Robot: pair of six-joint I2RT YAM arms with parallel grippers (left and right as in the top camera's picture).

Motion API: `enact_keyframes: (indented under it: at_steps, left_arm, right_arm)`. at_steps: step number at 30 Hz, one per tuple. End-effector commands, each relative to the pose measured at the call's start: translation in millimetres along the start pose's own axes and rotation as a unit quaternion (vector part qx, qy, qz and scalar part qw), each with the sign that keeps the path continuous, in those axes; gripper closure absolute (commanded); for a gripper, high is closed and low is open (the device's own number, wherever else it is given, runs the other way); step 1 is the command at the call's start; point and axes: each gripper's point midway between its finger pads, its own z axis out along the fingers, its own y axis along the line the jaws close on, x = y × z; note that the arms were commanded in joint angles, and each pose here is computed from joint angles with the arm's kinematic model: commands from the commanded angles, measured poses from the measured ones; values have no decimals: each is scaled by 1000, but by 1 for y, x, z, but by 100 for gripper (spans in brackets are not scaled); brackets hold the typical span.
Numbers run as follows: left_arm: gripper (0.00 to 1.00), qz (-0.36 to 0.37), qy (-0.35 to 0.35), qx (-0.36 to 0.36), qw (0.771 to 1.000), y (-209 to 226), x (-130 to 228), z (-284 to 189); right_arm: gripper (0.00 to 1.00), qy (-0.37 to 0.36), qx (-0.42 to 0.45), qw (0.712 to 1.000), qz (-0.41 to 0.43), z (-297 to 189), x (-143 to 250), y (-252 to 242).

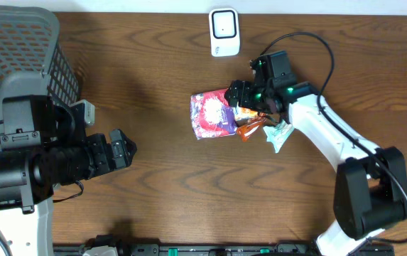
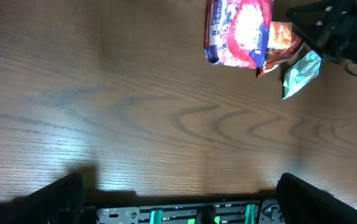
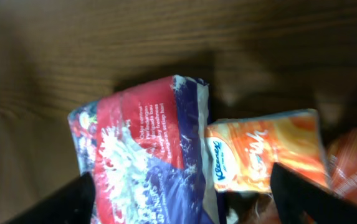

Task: Scan the item barcode
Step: 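Lift the pink pouch and hold it up to the scanner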

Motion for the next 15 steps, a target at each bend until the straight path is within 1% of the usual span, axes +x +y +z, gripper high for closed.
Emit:
enact_keyframes:
  at_steps: [1, 2, 3, 7, 10, 11, 12, 15]
  left_arm:
    - [2, 0, 3, 1, 1000, 0, 1, 1]
    - [2, 0, 3, 1, 1000, 0, 1, 1]
    - [2, 0, 3, 1, 1000, 0, 1, 1]
    - [2, 0, 3, 1, 1000, 0, 1, 1]
    - [2, 0, 3, 1, 1000, 0, 1, 1]
    - [2, 0, 3, 1, 1000, 0, 1, 1]
    - [2, 0, 3, 1, 1000, 0, 1, 1]
    - [2, 0, 3, 1, 1000, 0, 1, 1]
  right_arm:
    - [25, 30, -43, 998, -27, 16, 12, 18]
    - [24, 40, -62, 996, -47, 22, 17, 24]
    - [23, 46, -66, 995, -51, 25, 20, 26]
    - [23, 61, -49, 996, -52, 41, 31, 20]
    - [25, 73, -36, 996, -47, 52, 38, 11]
    - [28, 76, -34, 995, -46, 55, 40, 9]
    - [33, 82, -33, 995, -44, 58, 42, 6]
    - [54, 90, -38, 994, -43, 62, 47, 7]
